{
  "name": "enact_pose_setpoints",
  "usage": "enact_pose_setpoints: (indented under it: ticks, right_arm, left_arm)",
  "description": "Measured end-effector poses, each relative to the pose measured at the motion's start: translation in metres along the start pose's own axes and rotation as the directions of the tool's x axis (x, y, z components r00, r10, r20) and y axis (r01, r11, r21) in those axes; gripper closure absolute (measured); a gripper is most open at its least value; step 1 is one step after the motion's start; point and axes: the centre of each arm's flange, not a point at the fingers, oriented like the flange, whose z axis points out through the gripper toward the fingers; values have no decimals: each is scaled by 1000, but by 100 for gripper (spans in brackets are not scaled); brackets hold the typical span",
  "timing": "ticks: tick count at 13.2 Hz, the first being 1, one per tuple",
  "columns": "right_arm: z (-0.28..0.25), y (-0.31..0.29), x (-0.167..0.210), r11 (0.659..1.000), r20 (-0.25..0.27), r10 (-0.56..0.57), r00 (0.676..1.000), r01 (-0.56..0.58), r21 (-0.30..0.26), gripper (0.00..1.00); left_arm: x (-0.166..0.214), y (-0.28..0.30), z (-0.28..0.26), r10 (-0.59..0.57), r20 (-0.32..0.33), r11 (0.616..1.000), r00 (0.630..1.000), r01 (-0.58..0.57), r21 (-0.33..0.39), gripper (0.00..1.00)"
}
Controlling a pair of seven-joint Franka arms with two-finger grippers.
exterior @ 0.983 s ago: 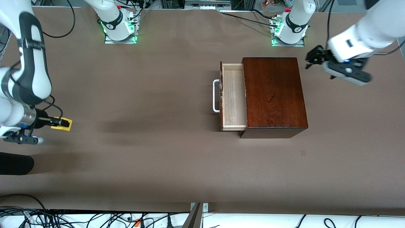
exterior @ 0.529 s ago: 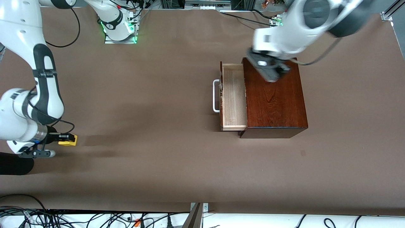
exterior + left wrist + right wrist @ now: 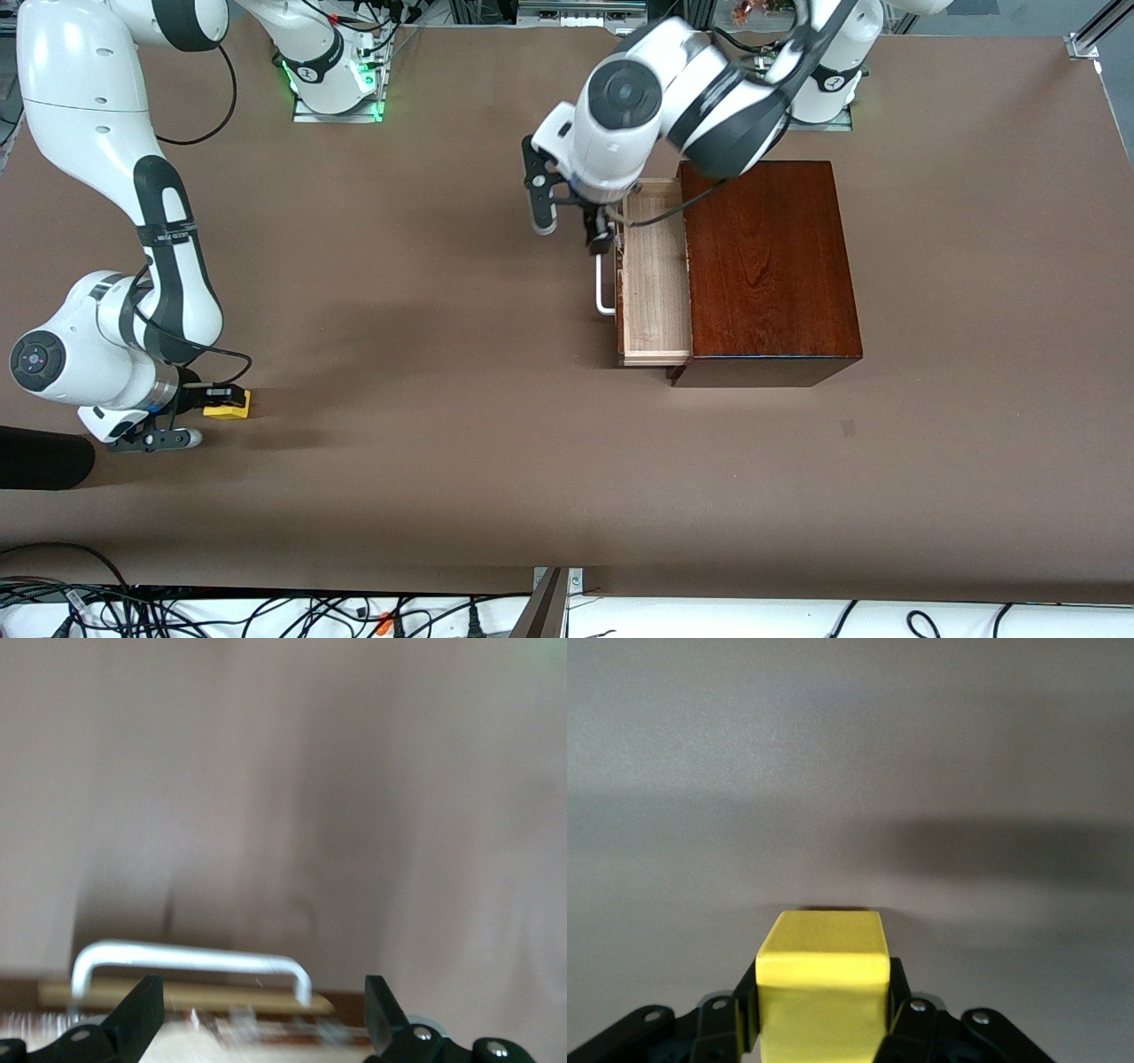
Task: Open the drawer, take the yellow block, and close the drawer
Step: 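Lower the cube with the right gripper while the left gripper reaches the drawer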
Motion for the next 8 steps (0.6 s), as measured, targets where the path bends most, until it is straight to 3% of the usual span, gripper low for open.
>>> enact_pose_setpoints:
  ticks: [3, 6, 7, 8]
  right_arm:
    - [4, 1, -1, 1000, 5, -13, 1000, 13, 0, 44]
    - [10, 3, -2, 1000, 13, -10, 1000, 10, 1, 44]
    - [10, 4, -2, 1000, 13, -9, 1000, 9, 1, 41]
    - [9, 4, -1, 1000, 10, -9, 1000, 9, 1, 30]
  left_arm:
    - [3, -21, 48, 146, 5, 989, 989, -146, 14, 0]
    - [1, -31, 72, 179, 41, 983, 983, -180, 32, 0]
    - [1, -33, 79, 183, 48, 982, 982, -185, 34, 0]
    - [1, -34, 87, 192, 64, 980, 979, -194, 38, 0]
